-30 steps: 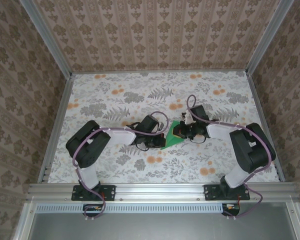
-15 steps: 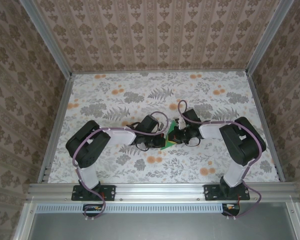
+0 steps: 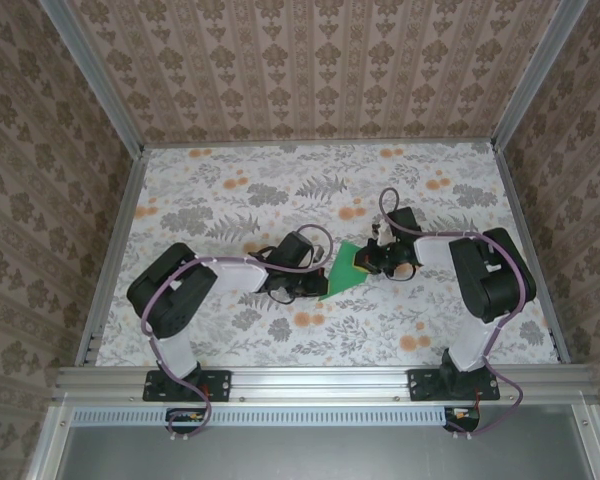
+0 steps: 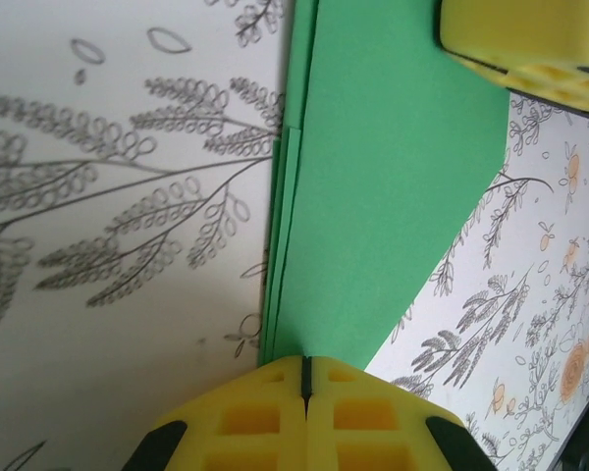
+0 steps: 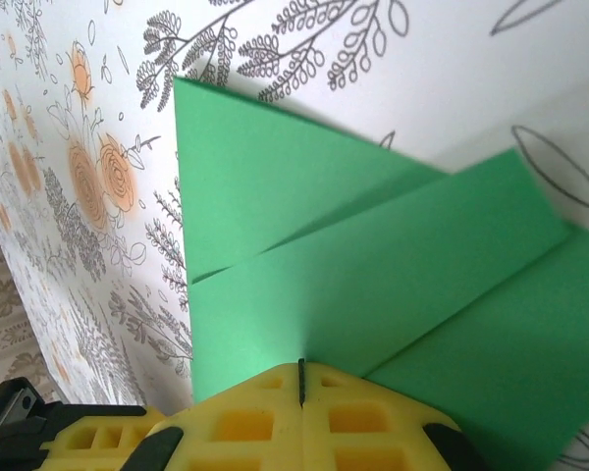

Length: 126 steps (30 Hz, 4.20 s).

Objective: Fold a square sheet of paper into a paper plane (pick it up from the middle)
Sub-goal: Fourth fold the wing at the center of the table, then turn over the paper at the center of the table.

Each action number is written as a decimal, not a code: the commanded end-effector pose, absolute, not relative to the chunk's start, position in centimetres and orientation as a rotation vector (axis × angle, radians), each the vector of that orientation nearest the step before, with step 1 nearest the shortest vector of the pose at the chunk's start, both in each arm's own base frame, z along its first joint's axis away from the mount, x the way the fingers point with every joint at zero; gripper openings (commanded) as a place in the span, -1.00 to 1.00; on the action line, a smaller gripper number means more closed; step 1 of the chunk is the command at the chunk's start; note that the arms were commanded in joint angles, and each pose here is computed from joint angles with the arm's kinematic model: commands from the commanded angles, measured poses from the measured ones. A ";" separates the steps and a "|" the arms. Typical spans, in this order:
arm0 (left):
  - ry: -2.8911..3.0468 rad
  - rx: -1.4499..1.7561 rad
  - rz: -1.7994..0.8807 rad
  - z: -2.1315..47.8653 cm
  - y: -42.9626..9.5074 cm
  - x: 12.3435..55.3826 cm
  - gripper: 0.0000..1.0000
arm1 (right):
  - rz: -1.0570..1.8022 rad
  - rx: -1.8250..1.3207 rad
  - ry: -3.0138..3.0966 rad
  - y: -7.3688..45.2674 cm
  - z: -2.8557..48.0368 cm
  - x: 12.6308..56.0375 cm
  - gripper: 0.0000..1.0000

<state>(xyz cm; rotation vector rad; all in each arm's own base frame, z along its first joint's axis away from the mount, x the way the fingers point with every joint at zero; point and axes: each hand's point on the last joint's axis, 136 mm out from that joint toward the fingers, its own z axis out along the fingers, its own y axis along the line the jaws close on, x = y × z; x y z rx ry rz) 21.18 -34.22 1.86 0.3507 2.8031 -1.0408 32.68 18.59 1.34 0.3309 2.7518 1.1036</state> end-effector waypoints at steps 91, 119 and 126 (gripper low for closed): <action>2.677 0.368 -0.918 8.1 -27.7 20.0 -0.60 | 0.925 0.223 2.750 24.6 7.0 30.1 -0.27; 2.553 0.040 -0.702 8.4 -22.8 28.2 1.00 | 0.866 0.544 2.730 23.6 3.9 30.0 -0.15; 2.553 -0.058 -0.731 8.5 -21.1 28.1 1.00 | 0.942 0.553 2.713 24.7 3.7 30.3 -0.18</action>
